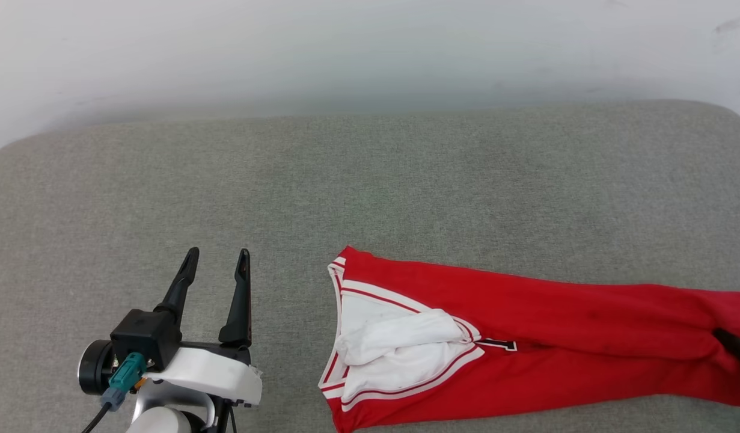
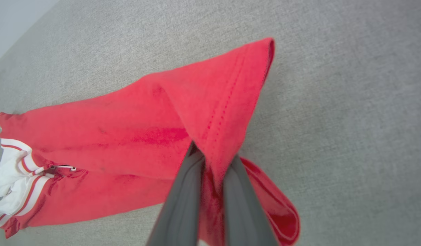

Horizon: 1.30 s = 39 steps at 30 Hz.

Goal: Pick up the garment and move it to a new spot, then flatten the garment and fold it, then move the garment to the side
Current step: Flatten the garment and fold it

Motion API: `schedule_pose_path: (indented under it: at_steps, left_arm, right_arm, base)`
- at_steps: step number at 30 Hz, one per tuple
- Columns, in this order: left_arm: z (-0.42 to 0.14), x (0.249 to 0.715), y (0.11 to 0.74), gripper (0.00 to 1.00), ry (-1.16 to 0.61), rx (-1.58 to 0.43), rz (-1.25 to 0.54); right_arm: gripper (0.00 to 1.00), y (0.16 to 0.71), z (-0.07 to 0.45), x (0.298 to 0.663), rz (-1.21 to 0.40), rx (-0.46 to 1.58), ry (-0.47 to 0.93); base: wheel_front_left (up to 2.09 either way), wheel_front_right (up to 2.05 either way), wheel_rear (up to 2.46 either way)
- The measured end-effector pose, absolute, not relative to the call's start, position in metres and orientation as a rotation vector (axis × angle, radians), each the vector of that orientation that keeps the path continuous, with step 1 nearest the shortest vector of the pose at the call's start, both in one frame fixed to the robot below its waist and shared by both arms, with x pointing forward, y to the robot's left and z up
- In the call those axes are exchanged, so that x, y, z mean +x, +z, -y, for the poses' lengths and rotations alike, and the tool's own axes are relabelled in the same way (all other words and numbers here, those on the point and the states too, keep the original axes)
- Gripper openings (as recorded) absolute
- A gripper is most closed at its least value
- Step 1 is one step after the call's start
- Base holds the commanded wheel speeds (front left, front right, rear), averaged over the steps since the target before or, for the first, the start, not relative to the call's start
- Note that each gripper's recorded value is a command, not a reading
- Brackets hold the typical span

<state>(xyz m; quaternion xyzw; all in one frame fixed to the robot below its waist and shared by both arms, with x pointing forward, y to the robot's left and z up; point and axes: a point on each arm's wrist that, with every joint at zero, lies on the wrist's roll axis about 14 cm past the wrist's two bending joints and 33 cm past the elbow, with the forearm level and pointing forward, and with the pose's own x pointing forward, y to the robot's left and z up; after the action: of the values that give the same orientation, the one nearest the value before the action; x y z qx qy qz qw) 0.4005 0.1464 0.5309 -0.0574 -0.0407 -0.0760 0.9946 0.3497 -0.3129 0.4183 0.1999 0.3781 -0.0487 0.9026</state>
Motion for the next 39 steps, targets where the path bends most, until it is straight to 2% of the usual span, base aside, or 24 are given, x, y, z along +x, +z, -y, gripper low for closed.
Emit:
schedule_pose_path:
  at_steps: [3, 6, 15, 28, 34, 35, 36, 39]
  left_arm:
    - [-0.144, 0.402, 0.53, 1.0, -0.158, -0.114, 0.081]
    - [-0.143, 0.403, 0.531, 1.0, -0.161, -0.113, 0.084]
    - [-0.147, 0.399, 0.532, 1.0, -0.149, -0.12, 0.086]
    - [-0.159, 0.393, 0.531, 1.0, -0.109, -0.135, 0.079]
    - [-0.168, 0.389, 0.528, 1.0, -0.079, -0.136, 0.071]
    - [-0.17, 0.389, 0.527, 1.0, -0.075, -0.136, 0.068]
    - [-0.17, 0.388, 0.526, 1.0, -0.073, -0.137, 0.066]
    - [-0.171, 0.389, 0.523, 1.0, -0.07, -0.141, 0.06]
  right_arm:
    - [0.0, 0.419, 0.315, 0.347, -0.775, 0.493, -0.121]
    - [0.0, 0.419, 0.287, 0.35, -0.783, 0.648, -0.055]
    - [0.0, 0.451, 0.167, 0.363, -0.802, 1.057, 0.341]
    - [0.0, 0.47, 0.041, 0.378, -0.906, 1.095, 0.688]
    - [0.01, 0.46, -0.008, 0.371, -0.962, 1.043, 0.751]
    - [0.37, 0.455, -0.012, 0.369, -0.975, 1.029, 0.746]
    - [0.99, 0.451, -0.014, 0.369, -0.972, 1.011, 0.733]
    - [1.0, 0.448, -0.018, 0.374, -0.953, 0.993, 0.719]
  base:
    - [0.0, 0.0, 0.0]
    - [0.0, 0.0, 0.0]
    - [0.0, 0.0, 0.0]
    - [0.0, 0.0, 0.0]
    - [0.0, 0.0, 0.0]
    - [0.0, 0.0, 0.0]
    - [0.0, 0.0, 0.0]
    - [0.0, 0.0, 0.0]
